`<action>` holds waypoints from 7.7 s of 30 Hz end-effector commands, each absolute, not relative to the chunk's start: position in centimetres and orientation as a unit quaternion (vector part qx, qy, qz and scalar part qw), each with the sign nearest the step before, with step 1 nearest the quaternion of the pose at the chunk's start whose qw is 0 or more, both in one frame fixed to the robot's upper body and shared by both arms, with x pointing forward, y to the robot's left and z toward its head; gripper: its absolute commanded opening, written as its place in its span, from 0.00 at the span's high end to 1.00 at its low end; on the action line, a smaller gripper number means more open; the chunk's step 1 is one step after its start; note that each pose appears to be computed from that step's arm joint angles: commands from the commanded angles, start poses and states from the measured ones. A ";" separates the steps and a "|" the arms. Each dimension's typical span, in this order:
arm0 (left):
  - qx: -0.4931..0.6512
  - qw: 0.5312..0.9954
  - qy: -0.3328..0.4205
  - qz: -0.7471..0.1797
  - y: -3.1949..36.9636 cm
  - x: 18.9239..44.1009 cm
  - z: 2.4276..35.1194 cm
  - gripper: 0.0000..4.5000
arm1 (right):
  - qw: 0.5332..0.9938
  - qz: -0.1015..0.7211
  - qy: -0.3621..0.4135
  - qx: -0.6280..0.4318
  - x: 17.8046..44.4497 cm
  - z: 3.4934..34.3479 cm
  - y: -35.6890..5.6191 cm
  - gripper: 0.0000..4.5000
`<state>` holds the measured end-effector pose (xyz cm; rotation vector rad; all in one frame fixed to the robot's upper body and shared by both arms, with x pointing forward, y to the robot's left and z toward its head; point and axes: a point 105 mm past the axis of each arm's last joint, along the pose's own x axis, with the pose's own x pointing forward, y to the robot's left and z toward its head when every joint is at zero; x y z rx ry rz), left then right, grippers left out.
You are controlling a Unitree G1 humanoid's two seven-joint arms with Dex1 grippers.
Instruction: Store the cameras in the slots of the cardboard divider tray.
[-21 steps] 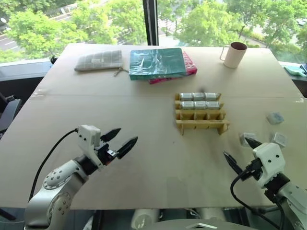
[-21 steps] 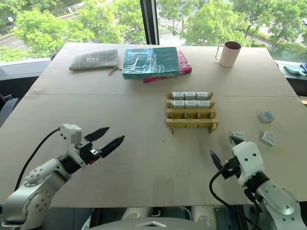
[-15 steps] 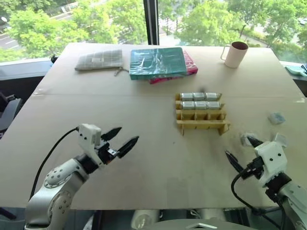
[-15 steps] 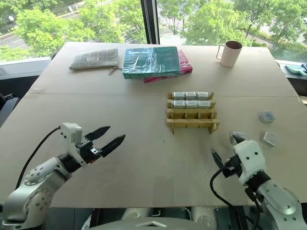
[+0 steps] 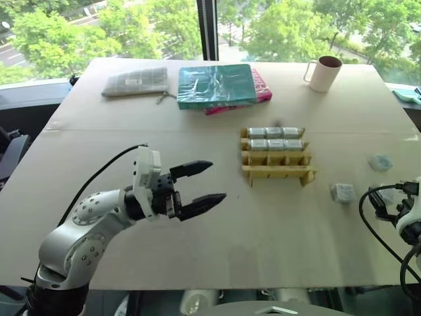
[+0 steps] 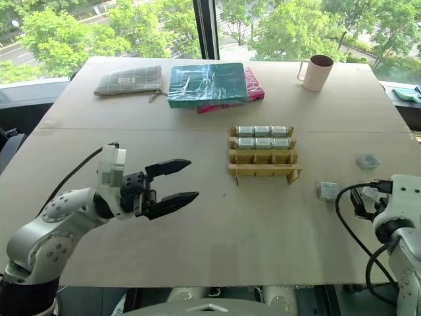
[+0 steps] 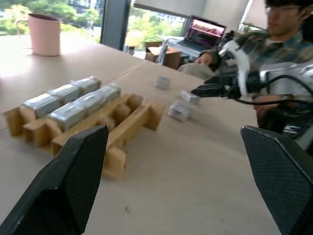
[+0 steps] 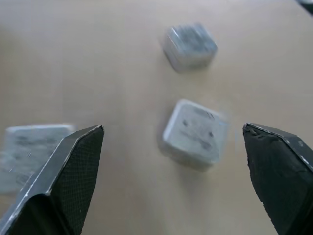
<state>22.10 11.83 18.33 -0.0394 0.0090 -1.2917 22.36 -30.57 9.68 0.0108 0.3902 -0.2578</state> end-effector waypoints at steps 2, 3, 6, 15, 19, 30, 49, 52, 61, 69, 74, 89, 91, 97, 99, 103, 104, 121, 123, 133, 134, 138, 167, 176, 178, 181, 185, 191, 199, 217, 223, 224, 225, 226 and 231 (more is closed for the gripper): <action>-0.008 0.765 -0.015 -0.644 10.8 21.2 19.8 0.01 | 0.974 -0.131 0.184 0.009 22.8 10.2 -31.0 0.00; -0.008 0.764 -0.016 -0.645 10.7 21.2 19.9 0.01 | 0.974 -0.132 0.185 0.011 22.8 10.1 -31.0 0.00; -0.005 0.763 -0.017 -0.646 10.8 21.4 19.9 0.01 | 0.972 -0.138 0.187 0.022 22.9 9.8 -31.1 0.00; -0.002 0.767 -0.021 -0.642 11.0 21.4 19.8 0.01 | 0.967 -0.166 0.185 0.052 24.0 9.1 -31.7 0.00; 0.003 0.769 -0.023 -0.639 11.2 21.4 19.8 0.01 | 0.965 -0.174 0.189 0.050 24.6 8.9 -31.9 0.00; 0.017 0.748 -0.022 -0.663 11.3 20.6 19.8 0.01 | 0.963 -0.178 0.193 0.054 25.1 8.7 -31.9 0.00; -0.056 0.804 0.003 -0.592 10.7 23.7 20.4 0.00 | 0.976 -0.052 0.120 -0.177 25.5 13.5 -28.9 0.58; -0.095 0.812 0.067 -0.571 10.1 24.7 20.3 0.00 | 0.921 0.141 0.014 -0.363 24.8 17.3 -22.2 0.58; -0.231 0.740 0.148 -0.614 6.2 27.7 22.0 0.00 | 0.796 0.359 -0.152 -0.463 23.5 21.8 -11.8 0.58; -0.234 0.713 0.156 -0.642 4.7 28.1 22.6 0.00 | 0.765 0.386 -0.182 -0.483 23.4 22.4 -9.7 0.58; -0.210 0.702 0.164 -0.661 4.0 27.6 22.1 0.00 | 0.761 0.393 -0.195 -0.479 23.6 22.5 -8.7 0.58; -0.197 0.697 0.152 -0.672 3.5 28.3 22.5 0.67 | 0.764 0.396 -0.198 -0.469 23.6 22.2 -7.9 0.58; -0.191 0.698 0.149 -0.674 3.5 28.4 22.6 0.82 | 0.769 0.406 -0.191 -0.455 23.5 22.0 -7.8 0.46; -0.115 0.713 0.123 -0.680 3.6 29.7 22.8 0.83 | 0.858 0.343 -0.170 -0.342 24.1 22.8 -11.1 0.00; -0.041 0.714 0.123 -0.688 3.6 30.4 21.7 0.83 | 0.882 0.350 -0.131 -0.288 22.8 21.9 -13.2 0.00; 0.072 0.709 0.132 -0.689 3.4 32.8 19.6 0.83 | 0.895 0.372 -0.088 -0.231 19.9 21.6 -16.0 0.00; 0.090 0.707 0.129 -0.689 3.1 33.5 19.5 0.83 | 0.898 0.372 -0.080 -0.222 19.4 21.7 -16.4 0.00; 0.233 0.651 0.156 -0.705 0.9 36.9 17.6 0.83 | 0.921 0.324 -0.041 -0.213 16.2 21.2 -18.7 0.00; 0.249 0.648 0.168 -0.700 1.1 37.1 16.9 0.83 | 0.922 0.321 -0.040 -0.212 16.3 21.1 -18.7 0.00; 0.308 0.653 0.185 -0.667 0.7 38.1 15.5 0.83 | 0.915 0.337 -0.028 -0.219 17.2 20.7 -19.3 0.00; 0.310 0.655 0.186 -0.664 0.6 38.2 15.5 0.83 | 0.914 0.342 -0.025 -0.219 17.4 20.7 -19.4 0.00; 0.340 0.656 0.179 -0.649 0.7 38.6 15.6 0.83 | 0.908 0.354 -0.016 -0.225 18.1 21.0 -20.0 0.00; 0.053 0.744 -0.030 -0.665 10.3 25.0 19.8 0.03 | 0.980 -0.025 0.178 -0.081 24.2 10.1 -25.6 0.00; 0.069 0.722 -0.028 -0.688 10.3 24.2 20.0 0.00 | 0.975 -0.027 0.214 -0.053 25.2 7.2 -25.7 0.57; 0.063 0.728 -0.019 -0.682 10.1 24.4 19.9 0.00 | 0.978 -0.022 0.194 -0.077 25.3 8.0 -25.8 0.57; 0.018 0.746 0.008 -0.666 9.3 25.0 20.1 0.00 | 0.980 0.030 0.135 -0.141 25.4 10.5 -24.3 0.57; -0.089 0.736 0.130 -0.659 7.2 25.6 20.8 0.00 | 0.926 0.214 0.019 -0.310 24.0 14.9 -17.9 0.57; -0.169 0.699 0.201 -0.665 4.4 26.9 22.0 0.00 | 0.860 0.335 -0.112 -0.368 23.6 19.6 -11.4 0.57; -0.197 0.706 0.213 -0.646 3.2 28.4 22.5 0.06 | 0.827 0.384 -0.157 -0.379 23.7 21.3 -8.3 0.57; -0.020 0.729 0.143 -0.669 1.7 32.3 23.0 0.83 | 0.903 0.338 -0.073 -0.254 23.9 20.5 -14.9 0.00; 0.140 0.702 0.124 -0.687 -0.3 35.6 20.6 0.83 | 0.895 0.400 -0.027 -0.194 22.5 20.9 -19.0 0.00; 0.152 0.702 0.123 -0.685 -0.6 36.1 20.4 0.83 | 0.894 0.405 -0.025 -0.191 22.4 21.1 -19.3 0.00; 0.167 0.700 0.121 -0.684 -0.8 36.6 20.2 0.83 | 0.893 0.409 -0.025 -0.186 22.5 21.4 -19.5 0.00; 0.183 0.696 0.119 -0.684 -1.1 36.9 20.0 0.83 | 0.893 0.410 -0.025 -0.184 22.6 21.6 -19.7 0.00; 0.222 0.679 0.112 -0.691 -2.7 37.5 19.3 0.83 | 0.894 0.403 -0.022 -0.196 22.9 21.7 -20.2 0.00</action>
